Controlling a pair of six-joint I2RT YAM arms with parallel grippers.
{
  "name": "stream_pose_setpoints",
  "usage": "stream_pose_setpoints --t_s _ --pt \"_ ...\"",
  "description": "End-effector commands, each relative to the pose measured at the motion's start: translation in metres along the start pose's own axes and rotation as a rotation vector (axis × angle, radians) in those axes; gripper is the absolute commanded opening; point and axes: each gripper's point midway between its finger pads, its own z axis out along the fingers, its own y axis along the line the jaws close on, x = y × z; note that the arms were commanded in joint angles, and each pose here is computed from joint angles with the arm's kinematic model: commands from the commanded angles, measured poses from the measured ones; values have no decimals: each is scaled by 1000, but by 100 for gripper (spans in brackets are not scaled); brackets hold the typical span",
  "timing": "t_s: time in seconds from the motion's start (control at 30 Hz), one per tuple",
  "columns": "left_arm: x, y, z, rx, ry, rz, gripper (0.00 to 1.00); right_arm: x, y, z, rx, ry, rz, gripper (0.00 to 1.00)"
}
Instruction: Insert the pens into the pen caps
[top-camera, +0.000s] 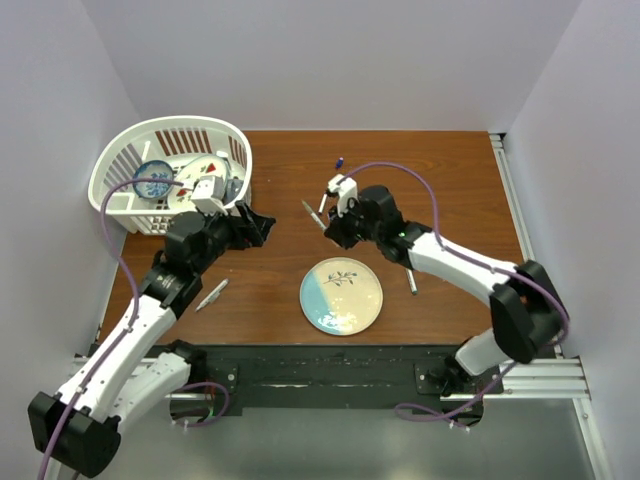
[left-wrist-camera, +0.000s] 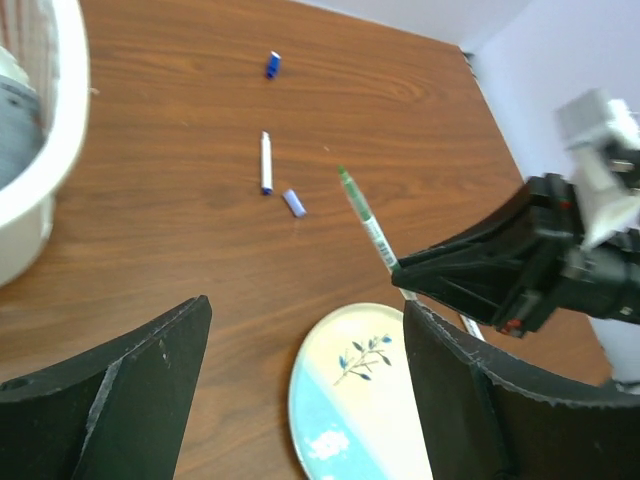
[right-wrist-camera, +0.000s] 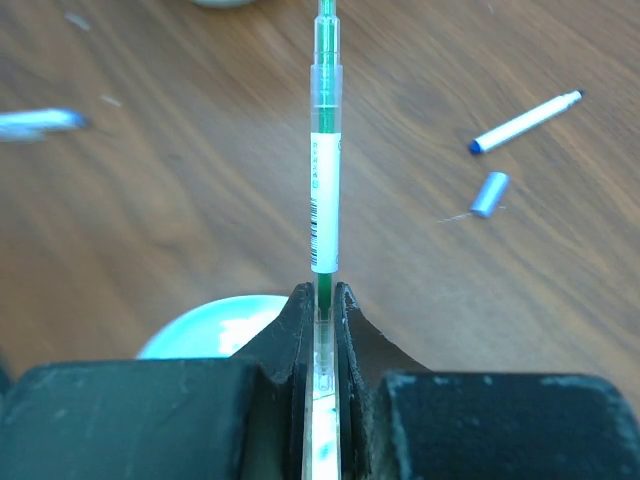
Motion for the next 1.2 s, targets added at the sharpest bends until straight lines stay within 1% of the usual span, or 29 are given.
stream_pose_setpoints --t_s 0.0,0.03,0.13,0.17,0.27,0.4,0.47,0.53,0.67,0.77,0.8,0.87,0.9,0.97,1.0,1.03,1.1,1.13,1.17 --pt "-26 -38 8 162 -45 -56 82 -36 39 -26 -122 -198 119 0" --pt "-27 -44 9 190 -41 -61 82 -41 45 -35 -136 -234 121 0" --pt "-32 -62 13 286 -54 -77 82 -52 63 -51 -178 -290 148 0" --pt "-36 -67 15 318 -71 -85 82 -54 66 -54 -186 -301 161 0" --pt "-35 -78 21 390 -69 -96 82 -61 77 -63 -214 -319 169 0" --pt "-30 -82 30 425 -56 -105 80 -69 86 -71 -242 -335 174 0" --pt "-25 -81 35 429 -41 -110 75 -72 89 -75 -251 -345 172 0" --pt "-20 -84 36 452 -25 -107 70 -74 91 -77 -252 -349 169 0" --pt "-16 -96 33 532 -11 -106 61 -75 96 -80 -276 -349 168 0" --pt "-12 -105 28 586 2 -98 50 -73 101 -78 -307 -339 179 0" --pt "-11 -106 28 593 7 -98 44 -72 101 -75 -309 -331 184 0" --pt "-7 -109 26 614 18 -90 36 -71 102 -74 -314 -336 196 0" --pt "-5 -110 25 622 23 -90 24 -72 101 -73 -311 -338 201 0" --pt "-1 -111 22 635 39 -88 13 -73 103 -74 -319 -341 211 0" --pt "1 -111 22 638 43 -89 3 -73 103 -75 -320 -344 213 0" --pt "1 -112 21 641 46 -88 0 -73 104 -75 -323 -342 220 0" --pt "3 -113 18 654 54 -82 0 -72 108 -76 -345 -334 222 0" --pt "4 -114 17 657 57 -81 0 -72 110 -78 -361 -330 223 14" --pt "4 -116 14 673 63 -75 0 -71 117 -80 -403 -324 215 21"
